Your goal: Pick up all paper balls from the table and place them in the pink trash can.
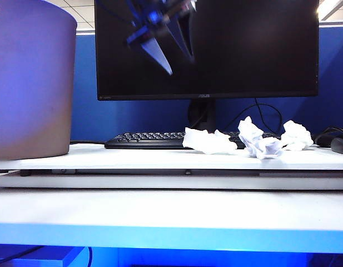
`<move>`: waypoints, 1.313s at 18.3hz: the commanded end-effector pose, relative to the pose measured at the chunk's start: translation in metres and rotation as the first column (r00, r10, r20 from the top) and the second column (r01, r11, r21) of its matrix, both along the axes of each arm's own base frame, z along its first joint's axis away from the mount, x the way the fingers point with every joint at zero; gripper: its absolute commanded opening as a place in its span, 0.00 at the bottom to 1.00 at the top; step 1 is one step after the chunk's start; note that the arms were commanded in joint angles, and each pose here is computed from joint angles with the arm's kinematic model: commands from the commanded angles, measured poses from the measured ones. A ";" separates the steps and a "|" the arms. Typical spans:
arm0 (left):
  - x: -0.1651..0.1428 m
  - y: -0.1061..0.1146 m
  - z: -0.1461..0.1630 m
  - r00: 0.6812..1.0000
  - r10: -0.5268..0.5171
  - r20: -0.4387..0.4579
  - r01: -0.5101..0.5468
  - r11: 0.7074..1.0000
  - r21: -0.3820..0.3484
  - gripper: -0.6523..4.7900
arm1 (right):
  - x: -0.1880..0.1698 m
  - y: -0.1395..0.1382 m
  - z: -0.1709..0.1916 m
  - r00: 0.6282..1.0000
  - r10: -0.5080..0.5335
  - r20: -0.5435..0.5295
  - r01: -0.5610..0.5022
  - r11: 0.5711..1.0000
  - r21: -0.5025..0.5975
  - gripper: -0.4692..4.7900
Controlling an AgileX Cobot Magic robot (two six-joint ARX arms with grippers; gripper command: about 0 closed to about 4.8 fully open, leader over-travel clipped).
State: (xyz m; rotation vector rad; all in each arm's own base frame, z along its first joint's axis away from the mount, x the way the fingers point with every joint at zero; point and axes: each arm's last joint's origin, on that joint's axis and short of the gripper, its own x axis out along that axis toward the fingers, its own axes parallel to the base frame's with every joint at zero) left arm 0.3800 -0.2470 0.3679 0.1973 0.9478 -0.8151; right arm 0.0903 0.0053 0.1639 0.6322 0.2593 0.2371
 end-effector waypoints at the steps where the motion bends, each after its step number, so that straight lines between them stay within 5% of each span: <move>1: 0.006 -0.013 -0.021 0.999 -0.021 -0.038 0.022 1.000 0.021 0.69 | -0.001 0.001 0.001 0.999 0.043 -0.013 -0.043 0.999 0.008 0.08; 7: 0.025 -0.031 -0.068 0.995 -0.030 -0.099 0.037 0.997 0.071 0.70 | -0.003 0.005 0.002 0.982 0.188 -0.004 -0.187 0.982 0.034 0.08; 9: 0.029 -0.032 -0.074 0.995 -0.039 -0.087 0.046 0.996 0.076 0.79 | -0.004 0.006 0.002 0.974 0.227 -0.001 -0.226 0.973 0.040 0.08; 11: 0.030 -0.033 -0.073 0.997 -0.040 -0.070 0.045 0.997 0.066 0.88 | -0.004 0.006 0.002 0.973 0.232 0.001 -0.232 0.972 0.041 0.08; 16: 0.036 -0.036 -0.075 0.999 -0.023 -0.024 0.025 0.997 0.071 0.88 | -0.003 0.007 0.006 0.968 0.247 0.038 -0.249 0.968 0.033 0.08; 19: 0.040 -0.039 -0.082 1.000 -0.020 -0.020 0.021 0.998 0.065 1.00 | -0.003 0.007 0.008 0.967 0.250 0.058 -0.252 0.967 0.027 0.08; 24: 0.046 -0.046 -0.097 1.000 -0.018 -0.020 0.019 0.998 0.060 0.99 | -0.003 0.007 0.008 0.966 0.250 0.059 -0.252 0.967 0.027 0.08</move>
